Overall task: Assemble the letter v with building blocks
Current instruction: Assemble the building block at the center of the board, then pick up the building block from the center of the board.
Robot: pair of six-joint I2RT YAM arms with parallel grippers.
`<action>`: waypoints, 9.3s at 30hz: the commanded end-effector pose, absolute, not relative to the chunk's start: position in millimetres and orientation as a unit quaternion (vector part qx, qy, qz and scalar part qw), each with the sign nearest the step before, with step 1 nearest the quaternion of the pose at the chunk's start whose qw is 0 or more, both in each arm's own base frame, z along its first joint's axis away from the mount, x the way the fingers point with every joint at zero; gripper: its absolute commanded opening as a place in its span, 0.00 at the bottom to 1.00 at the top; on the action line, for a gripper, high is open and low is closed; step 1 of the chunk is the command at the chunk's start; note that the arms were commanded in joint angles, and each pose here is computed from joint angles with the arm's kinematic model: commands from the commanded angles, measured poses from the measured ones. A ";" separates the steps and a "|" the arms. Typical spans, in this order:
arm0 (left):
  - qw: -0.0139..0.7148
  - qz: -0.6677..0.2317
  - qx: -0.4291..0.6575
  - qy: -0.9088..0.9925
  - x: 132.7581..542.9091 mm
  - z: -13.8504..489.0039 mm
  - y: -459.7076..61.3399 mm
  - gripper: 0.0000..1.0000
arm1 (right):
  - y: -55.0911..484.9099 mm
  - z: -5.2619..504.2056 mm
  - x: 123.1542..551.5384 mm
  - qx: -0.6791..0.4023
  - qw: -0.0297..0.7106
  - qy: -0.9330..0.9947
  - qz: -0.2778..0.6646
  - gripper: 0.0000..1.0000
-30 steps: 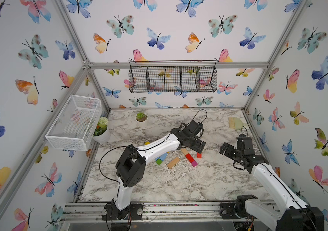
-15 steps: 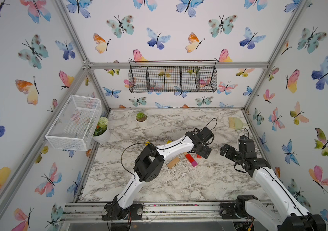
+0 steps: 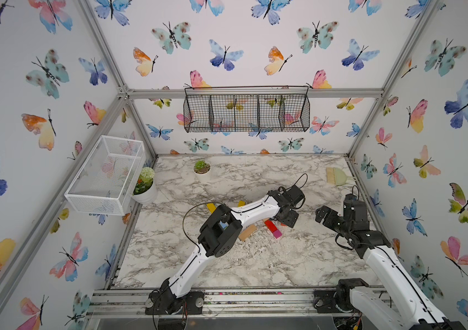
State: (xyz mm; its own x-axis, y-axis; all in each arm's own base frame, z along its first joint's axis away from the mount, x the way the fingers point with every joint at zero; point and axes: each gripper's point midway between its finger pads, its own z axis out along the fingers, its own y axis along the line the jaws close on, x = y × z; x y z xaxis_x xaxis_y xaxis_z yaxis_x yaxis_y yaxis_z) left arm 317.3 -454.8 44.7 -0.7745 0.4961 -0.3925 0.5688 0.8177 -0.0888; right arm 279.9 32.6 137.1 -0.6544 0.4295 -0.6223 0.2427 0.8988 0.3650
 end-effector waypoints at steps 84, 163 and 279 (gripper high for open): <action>0.191 -0.068 0.347 0.916 286.6 44.7 -449.5 0.23 | 34.8 133.1 274.3 0.179 0.362 0.905 0.130 1.00; 0.333 -0.018 0.275 0.902 282.9 204.5 -301.0 0.94 | 38.8 119.9 276.3 0.164 0.343 0.916 0.129 1.00; 0.142 -0.047 0.279 0.949 258.9 19.4 -287.1 0.50 | 40.5 114.5 277.7 0.157 0.338 0.919 0.130 1.00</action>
State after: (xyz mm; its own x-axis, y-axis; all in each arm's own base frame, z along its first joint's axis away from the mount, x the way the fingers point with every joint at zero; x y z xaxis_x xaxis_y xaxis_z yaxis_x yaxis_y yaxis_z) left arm 262.3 -285.4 23.2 -0.8014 0.5057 -0.3195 0.5360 0.8442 -0.0083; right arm 277.6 40.0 118.0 -0.7161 0.3831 -0.5835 0.2070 0.9149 0.3466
